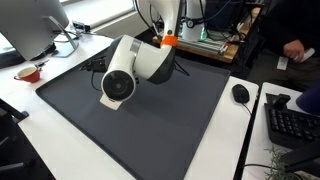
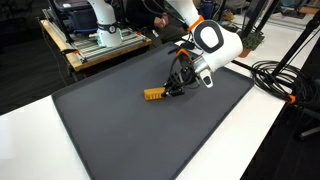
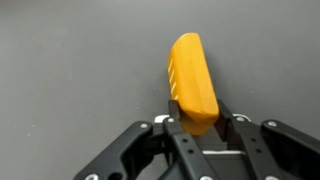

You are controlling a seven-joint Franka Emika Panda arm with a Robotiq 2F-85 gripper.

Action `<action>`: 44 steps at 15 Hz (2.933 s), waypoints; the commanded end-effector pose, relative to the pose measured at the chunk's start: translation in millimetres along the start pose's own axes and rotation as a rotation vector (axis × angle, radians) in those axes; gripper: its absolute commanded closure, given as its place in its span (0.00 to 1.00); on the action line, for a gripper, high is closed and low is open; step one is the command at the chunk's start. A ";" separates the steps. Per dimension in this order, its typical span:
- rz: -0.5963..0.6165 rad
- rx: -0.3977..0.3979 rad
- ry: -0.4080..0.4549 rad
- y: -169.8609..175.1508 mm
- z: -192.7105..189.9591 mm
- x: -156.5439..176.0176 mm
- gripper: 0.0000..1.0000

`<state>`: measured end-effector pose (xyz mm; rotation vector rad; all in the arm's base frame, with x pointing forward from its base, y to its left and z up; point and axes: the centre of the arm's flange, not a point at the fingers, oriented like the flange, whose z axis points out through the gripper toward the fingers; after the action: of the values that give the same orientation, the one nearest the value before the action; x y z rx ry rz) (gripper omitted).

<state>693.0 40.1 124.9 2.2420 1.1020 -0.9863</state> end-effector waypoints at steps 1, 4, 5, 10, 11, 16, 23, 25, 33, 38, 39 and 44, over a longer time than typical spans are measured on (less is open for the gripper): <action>-0.001 -0.015 -0.013 7.1 -1.2 0.3 0.92; 0.009 -0.019 -0.016 9.8 -4.1 -3.9 0.92; 0.011 -0.024 -0.018 10.9 -6.8 -7.7 0.92; 0.045 -0.089 -0.058 23.7 -23.1 -27.2 0.92; 0.040 -0.086 -0.062 24.0 -24.9 -30.0 0.92; 0.047 -0.070 -0.034 21.8 -19.7 -24.5 0.68; 0.047 -0.069 -0.036 21.7 -19.5 -24.7 0.68; 0.047 -0.069 -0.036 21.6 -19.5 -24.7 0.68; 0.047 -0.068 -0.036 21.6 -19.5 -24.7 0.68; 0.047 -0.068 -0.036 21.6 -19.5 -24.7 0.68; 0.047 -0.068 -0.036 21.6 -19.5 -24.7 0.68; 0.021 -0.052 -0.022 17.9 -18.8 -10.2 0.92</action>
<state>706.3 34.1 152.8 2.1824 1.0642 -0.9545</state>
